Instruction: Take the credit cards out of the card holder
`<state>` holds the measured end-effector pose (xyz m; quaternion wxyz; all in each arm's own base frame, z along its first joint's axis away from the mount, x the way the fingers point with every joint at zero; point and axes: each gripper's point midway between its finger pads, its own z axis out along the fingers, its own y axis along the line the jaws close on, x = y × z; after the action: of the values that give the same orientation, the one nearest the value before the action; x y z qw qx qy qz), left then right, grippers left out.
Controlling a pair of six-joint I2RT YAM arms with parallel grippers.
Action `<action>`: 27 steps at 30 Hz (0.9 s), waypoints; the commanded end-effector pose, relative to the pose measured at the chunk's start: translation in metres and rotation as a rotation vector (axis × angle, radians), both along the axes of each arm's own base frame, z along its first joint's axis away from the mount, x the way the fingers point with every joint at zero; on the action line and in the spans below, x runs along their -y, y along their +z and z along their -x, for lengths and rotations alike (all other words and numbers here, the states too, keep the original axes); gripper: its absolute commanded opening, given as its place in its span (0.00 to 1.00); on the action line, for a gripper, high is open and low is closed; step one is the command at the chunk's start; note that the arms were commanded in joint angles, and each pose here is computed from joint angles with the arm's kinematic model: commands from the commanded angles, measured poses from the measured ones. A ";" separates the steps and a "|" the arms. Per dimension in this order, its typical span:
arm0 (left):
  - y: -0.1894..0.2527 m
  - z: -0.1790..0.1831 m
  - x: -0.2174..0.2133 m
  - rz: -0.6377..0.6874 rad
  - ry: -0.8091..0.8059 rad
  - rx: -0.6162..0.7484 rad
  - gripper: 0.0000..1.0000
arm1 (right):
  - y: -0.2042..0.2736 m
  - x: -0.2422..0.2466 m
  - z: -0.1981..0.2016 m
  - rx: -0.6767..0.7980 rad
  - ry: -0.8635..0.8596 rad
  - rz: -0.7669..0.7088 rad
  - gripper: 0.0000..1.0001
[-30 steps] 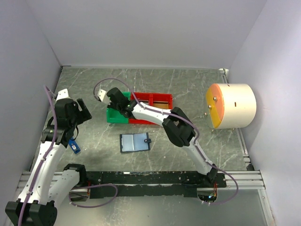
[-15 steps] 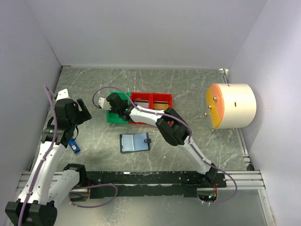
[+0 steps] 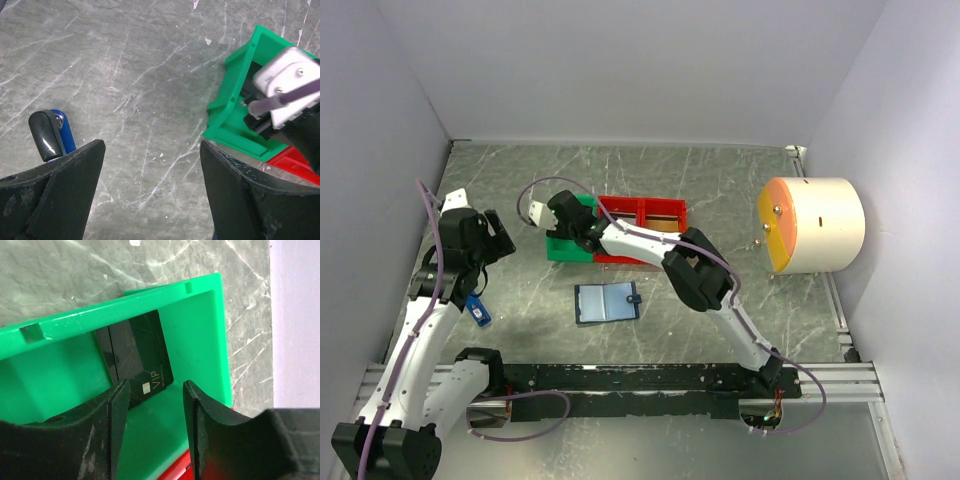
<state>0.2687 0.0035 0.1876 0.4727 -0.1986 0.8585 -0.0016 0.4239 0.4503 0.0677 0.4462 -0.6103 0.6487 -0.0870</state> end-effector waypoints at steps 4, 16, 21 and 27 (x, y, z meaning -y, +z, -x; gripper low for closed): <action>-0.004 0.000 -0.001 -0.004 -0.006 -0.011 0.88 | 0.056 0.003 0.015 -0.035 -0.032 -0.180 0.48; -0.014 -0.004 0.016 0.030 -0.099 -0.047 0.86 | 0.103 0.099 0.085 -0.360 -0.476 -0.794 0.56; -0.020 -0.006 0.026 0.051 -0.150 -0.062 0.86 | 0.068 0.143 0.130 -0.619 -0.705 -0.909 0.54; -0.026 -0.008 0.057 0.145 -0.299 -0.080 0.85 | 0.037 0.160 0.185 -0.859 -0.808 -1.048 0.54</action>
<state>0.2735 -0.0247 0.1627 0.4253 -0.1486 0.8910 -0.0558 0.2726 0.2840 0.1087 0.3818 -0.1085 0.8891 0.2279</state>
